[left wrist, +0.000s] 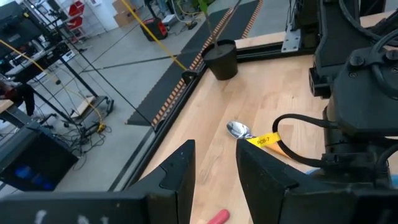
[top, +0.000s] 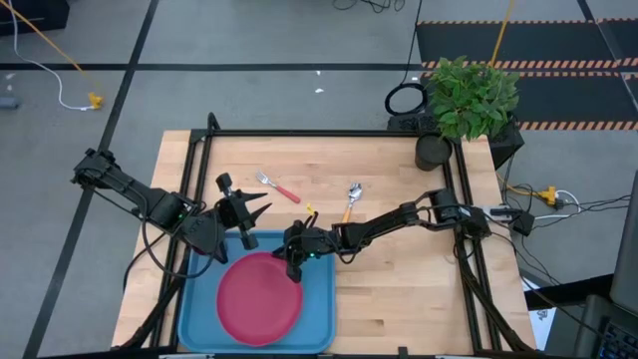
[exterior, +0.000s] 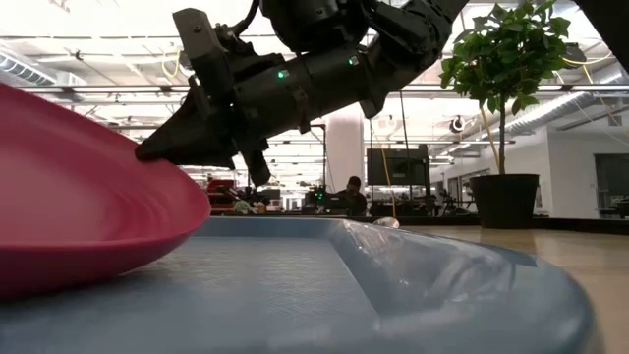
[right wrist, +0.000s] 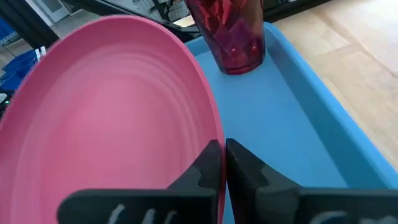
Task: Pick and place plate/cup/fork/spoon on tray
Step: Put the pink plate on the center of the blue serving tray
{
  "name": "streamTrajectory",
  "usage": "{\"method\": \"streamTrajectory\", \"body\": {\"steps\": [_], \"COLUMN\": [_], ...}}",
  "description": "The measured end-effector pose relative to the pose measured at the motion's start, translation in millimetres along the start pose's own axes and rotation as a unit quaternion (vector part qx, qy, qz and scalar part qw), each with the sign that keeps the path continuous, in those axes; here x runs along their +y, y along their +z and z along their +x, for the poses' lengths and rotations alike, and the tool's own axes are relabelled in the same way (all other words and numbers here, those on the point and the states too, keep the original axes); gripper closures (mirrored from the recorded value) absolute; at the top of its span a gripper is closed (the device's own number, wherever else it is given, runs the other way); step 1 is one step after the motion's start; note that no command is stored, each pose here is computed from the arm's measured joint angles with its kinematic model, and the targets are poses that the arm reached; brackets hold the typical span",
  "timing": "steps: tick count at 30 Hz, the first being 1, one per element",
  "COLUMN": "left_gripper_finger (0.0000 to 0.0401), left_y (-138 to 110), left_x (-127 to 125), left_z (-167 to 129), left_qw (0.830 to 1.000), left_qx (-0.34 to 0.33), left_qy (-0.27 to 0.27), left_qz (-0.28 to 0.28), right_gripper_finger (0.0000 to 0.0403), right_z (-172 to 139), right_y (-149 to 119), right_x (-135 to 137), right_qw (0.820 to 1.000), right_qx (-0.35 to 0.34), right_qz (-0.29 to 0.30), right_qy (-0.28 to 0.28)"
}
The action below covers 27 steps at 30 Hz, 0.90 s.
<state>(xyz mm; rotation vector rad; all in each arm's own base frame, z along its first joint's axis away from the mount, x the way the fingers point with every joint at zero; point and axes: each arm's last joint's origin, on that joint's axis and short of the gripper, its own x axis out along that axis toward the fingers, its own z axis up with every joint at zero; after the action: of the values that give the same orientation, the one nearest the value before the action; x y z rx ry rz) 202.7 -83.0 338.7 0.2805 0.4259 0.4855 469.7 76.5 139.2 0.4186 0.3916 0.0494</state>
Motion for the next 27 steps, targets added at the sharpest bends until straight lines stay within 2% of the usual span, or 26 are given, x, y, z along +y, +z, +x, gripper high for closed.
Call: {"method": "streamTrajectory", "body": {"steps": [6, 27], "left_gripper_finger": [0.0281, 0.0281], "left_y": [0.0, 2.3], "left_x": [0.0, -0.5], "left_z": [0.0, 0.1], "left_qw": [1.0, 1.0], "left_qx": [0.0, -0.007], "left_qy": [0.0, -0.002], "left_qz": [0.0, -0.002], "right_gripper_finger": [0.0396, 0.0394], "right_z": [0.0, 6.2], "right_y": [0.3, -9.0], "right_x": [-4.0, -7.2], "right_qw": [1.0, 0.999], "right_qx": [-0.005, -0.022], "right_qz": [-0.003, -0.001], "right_qy": [-0.028, -0.046]}}
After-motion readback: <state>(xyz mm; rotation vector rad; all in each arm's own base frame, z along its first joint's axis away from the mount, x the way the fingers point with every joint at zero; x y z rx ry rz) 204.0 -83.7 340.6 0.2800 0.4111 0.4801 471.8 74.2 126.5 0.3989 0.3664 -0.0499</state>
